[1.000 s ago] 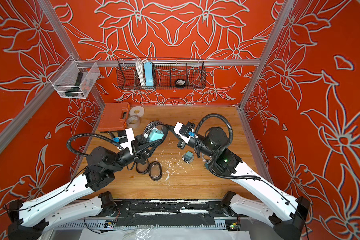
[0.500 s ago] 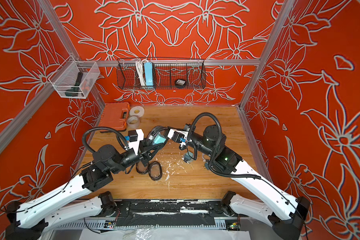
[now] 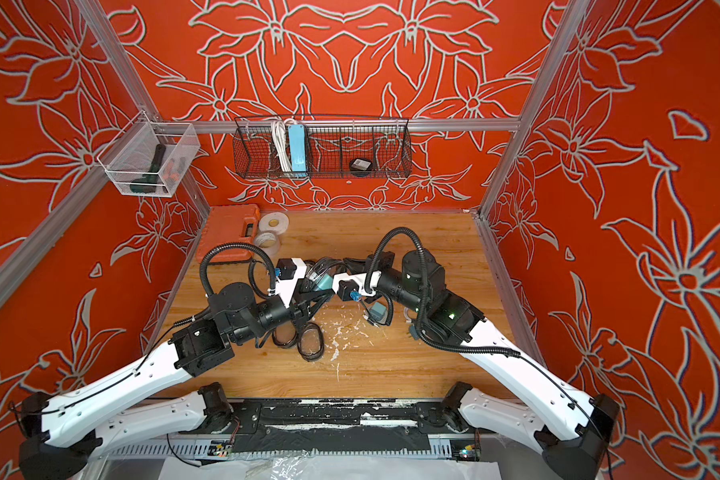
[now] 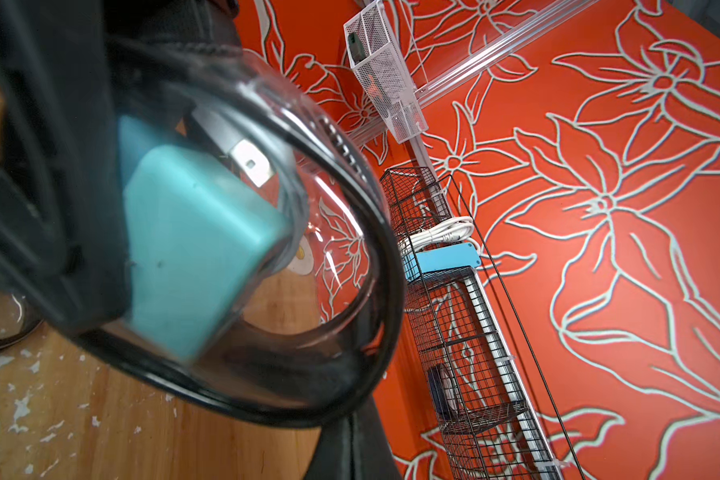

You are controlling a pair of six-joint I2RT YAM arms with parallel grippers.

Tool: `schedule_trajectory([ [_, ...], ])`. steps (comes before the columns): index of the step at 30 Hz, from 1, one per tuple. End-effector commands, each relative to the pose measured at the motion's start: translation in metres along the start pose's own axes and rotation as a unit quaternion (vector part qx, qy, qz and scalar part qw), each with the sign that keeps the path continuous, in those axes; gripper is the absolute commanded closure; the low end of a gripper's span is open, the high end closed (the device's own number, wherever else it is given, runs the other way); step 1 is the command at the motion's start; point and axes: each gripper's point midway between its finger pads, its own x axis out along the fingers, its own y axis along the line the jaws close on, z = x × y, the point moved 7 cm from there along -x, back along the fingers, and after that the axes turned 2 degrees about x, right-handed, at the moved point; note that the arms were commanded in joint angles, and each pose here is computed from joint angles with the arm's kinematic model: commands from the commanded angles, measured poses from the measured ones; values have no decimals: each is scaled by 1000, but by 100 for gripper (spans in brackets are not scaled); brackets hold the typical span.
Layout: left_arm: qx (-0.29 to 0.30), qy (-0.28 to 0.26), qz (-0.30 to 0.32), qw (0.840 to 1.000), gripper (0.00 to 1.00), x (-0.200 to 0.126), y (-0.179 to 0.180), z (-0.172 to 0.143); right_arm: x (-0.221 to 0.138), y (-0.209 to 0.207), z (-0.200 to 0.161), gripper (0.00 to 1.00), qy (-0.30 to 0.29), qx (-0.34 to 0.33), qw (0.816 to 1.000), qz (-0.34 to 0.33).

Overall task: Pack away charging kits
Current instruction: Zip the zipper on the storage bag.

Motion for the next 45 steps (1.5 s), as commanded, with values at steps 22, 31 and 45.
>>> schedule_trajectory([
  [22, -15, 143, 38, 989, 100, 36, 14, -65, -12, -40, 8, 100, -24, -83, 996, -13],
  [31, -13, 173, 42, 984, 100, 50, 16, -77, -23, -27, 20, 100, -88, -86, 992, 8],
  [45, -11, 178, 52, 983, 100, 55, 18, -78, -5, -7, 5, 100, -79, -112, 990, 37],
])
